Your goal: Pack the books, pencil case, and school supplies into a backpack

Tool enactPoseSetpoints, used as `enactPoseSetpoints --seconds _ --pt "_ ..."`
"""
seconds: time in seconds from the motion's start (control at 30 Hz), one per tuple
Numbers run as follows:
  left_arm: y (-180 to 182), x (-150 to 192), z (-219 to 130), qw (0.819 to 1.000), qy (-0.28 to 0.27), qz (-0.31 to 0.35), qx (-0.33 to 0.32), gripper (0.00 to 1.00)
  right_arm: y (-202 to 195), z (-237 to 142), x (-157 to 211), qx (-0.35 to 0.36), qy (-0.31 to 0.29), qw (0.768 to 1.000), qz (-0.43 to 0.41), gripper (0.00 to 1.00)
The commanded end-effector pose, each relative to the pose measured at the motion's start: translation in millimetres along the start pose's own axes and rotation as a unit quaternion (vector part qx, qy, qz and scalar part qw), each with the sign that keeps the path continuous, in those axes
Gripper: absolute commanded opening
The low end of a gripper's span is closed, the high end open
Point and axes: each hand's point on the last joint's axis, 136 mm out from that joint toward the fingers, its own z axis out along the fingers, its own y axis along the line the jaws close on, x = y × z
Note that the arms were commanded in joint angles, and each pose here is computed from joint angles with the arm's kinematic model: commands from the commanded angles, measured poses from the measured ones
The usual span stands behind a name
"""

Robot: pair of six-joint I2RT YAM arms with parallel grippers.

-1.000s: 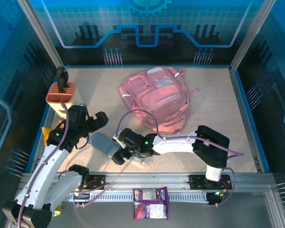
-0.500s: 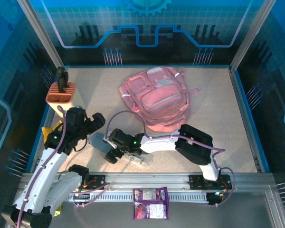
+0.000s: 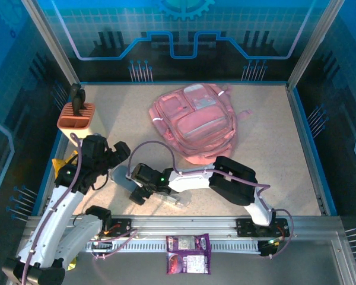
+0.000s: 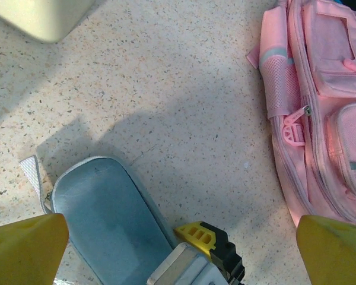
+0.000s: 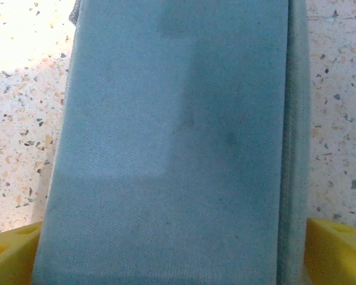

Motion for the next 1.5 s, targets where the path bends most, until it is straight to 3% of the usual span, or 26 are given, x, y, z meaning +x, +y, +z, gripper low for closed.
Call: enactPoseSetpoints --seconds 0.0,0.3,0.63,0.83,1.03,1.17,1.47 --pt "10 2 0 1.000 -0.003 -0.008 -0.015 0.99 6 4 2 -0.001 0.009 1.000 -0.013 0.96" --pt "8 0 -1 1.000 -0.005 -0.006 -0.010 0.99 6 -10 -5 -0.003 -0.001 1.000 -0.020 0.82" --pt "-1 -7 -10 1.000 -0.016 -0.001 0.005 0.99 -3 -57 -23 0.005 -0.044 0.999 -0.004 0.79" --pt "-21 -31 -32 0.998 -0.048 0.024 0.032 0.99 -31 -101 -21 0.012 -0.070 0.997 0.044 0.78" --pt "-53 -48 -41 0.993 -0.058 0.059 0.079 0.99 -83 -156 0 0.073 -0.076 0.988 0.110 0.78" --pt "-80 -47 -32 0.988 -0.038 0.077 0.128 0.99 -116 -194 23 0.112 -0.071 0.979 0.157 0.77" --pt "-144 -4 3 0.967 0.014 0.178 0.183 0.95 -170 -278 91 0.191 -0.048 0.943 0.268 0.77"
